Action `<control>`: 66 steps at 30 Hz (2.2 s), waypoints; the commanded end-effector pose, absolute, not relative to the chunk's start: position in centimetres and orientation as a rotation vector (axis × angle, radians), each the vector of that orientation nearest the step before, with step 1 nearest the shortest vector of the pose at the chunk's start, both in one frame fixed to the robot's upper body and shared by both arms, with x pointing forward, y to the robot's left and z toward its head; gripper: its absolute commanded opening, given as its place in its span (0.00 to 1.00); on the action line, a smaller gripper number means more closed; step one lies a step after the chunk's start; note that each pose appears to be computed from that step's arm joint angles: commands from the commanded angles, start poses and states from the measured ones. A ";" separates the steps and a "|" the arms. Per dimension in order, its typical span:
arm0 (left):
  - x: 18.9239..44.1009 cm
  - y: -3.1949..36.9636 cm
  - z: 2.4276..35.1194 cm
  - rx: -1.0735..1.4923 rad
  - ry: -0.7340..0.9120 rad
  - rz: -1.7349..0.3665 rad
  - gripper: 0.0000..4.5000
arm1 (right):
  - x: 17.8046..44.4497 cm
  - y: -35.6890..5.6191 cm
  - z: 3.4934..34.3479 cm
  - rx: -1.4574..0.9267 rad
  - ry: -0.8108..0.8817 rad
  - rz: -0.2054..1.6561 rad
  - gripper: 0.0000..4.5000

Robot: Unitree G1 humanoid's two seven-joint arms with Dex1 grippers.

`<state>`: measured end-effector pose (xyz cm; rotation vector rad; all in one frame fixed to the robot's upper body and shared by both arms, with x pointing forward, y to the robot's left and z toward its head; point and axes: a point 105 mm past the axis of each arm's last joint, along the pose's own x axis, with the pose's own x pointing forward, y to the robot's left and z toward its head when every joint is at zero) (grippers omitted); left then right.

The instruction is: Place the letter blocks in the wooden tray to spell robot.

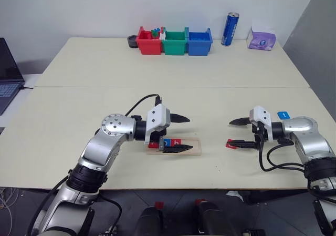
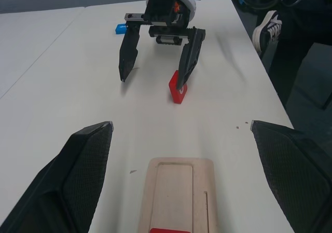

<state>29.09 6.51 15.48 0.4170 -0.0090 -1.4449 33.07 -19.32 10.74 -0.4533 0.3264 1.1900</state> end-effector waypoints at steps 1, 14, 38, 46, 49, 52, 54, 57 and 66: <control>29.0 6.0 16.8 0.426 -0.075 -1.455 1.00 | 33.7 -19.6 13.1 -0.471 0.249 1.155 0.99; 29.0 5.8 16.7 0.421 -0.075 -1.466 1.00 | 33.0 -20.2 13.3 -0.447 0.264 1.141 0.99; 28.0 5.8 16.8 0.412 -0.066 -1.521 1.00 | 31.2 -20.0 8.5 -0.392 0.334 1.086 0.99; 27.0 5.8 16.9 0.378 -0.055 -1.589 1.00 | 31.1 -20.1 8.4 -0.385 0.335 1.087 0.50; 26.9 5.9 17.0 0.374 -0.055 -1.591 1.00 | 31.2 -20.2 8.5 -0.384 0.335 1.084 0.32; 26.9 5.9 17.0 0.368 -0.056 -1.591 1.00 | 31.1 -20.2 8.6 -0.383 0.340 1.087 0.32; 27.0 6.0 17.1 0.367 -0.055 -1.583 1.00 | 31.1 -19.7 9.0 -0.379 0.329 1.099 0.32; 27.8 7.0 17.4 0.365 -0.052 -1.533 1.00 | 31.0 -17.7 10.6 -0.363 0.274 1.135 0.32; 28.0 15.1 16.9 0.434 0.091 -1.375 1.00 | 30.2 -8.5 12.9 -0.270 0.159 1.282 0.32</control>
